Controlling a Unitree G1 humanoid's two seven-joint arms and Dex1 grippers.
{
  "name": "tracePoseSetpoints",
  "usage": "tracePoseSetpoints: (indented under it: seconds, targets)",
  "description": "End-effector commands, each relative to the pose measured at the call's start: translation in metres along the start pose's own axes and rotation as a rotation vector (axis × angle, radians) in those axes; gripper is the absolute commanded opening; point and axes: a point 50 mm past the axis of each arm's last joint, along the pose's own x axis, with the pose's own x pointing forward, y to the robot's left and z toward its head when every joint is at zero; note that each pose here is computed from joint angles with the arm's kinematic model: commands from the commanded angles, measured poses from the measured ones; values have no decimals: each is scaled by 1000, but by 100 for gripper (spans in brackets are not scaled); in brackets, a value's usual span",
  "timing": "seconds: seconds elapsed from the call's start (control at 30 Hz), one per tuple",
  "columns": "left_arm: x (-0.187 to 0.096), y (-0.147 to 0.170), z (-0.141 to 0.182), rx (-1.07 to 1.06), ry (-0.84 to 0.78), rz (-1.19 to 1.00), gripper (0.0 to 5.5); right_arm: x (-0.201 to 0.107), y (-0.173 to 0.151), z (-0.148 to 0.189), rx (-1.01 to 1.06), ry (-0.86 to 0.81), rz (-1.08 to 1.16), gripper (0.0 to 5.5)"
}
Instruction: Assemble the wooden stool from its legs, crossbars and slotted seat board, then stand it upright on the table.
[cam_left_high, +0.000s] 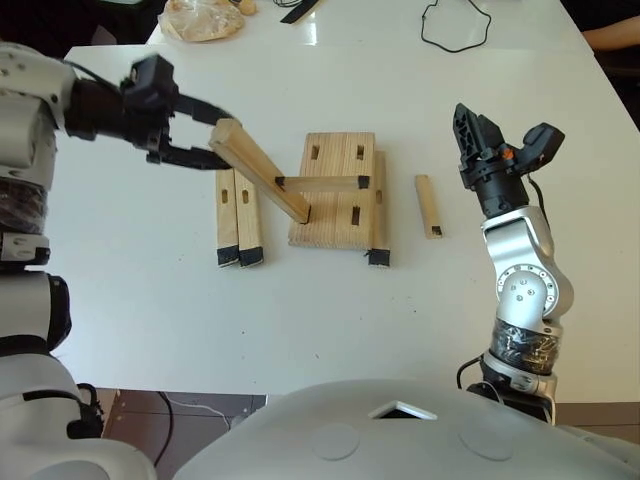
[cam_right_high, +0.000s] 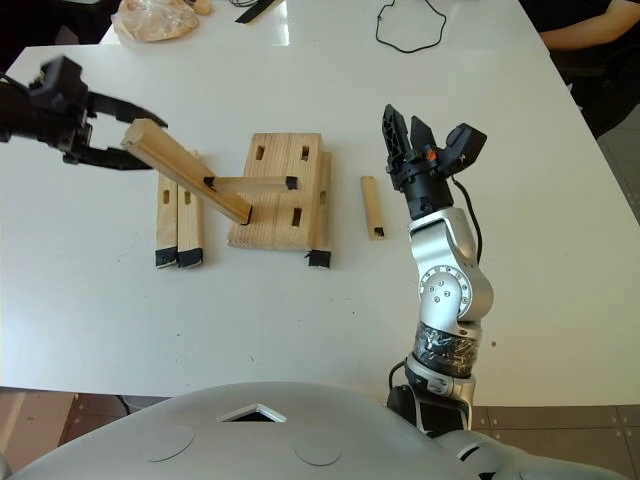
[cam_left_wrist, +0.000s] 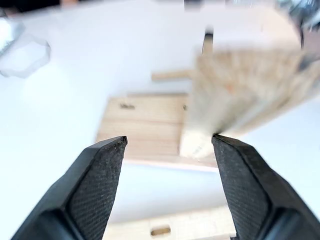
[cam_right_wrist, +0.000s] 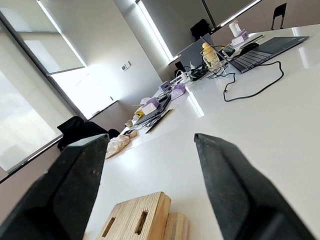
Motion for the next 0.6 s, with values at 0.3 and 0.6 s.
tracePoseSetpoints:
  seconds: [0.3,0.6]
  targets:
    - [-34,-32,-100,-315,19,666,314,13,-28,-24,-529,325,46,315]
    - [25,-63,-162,-516,-41,1099,314,26,-43,-81,-1196,651,299,315]
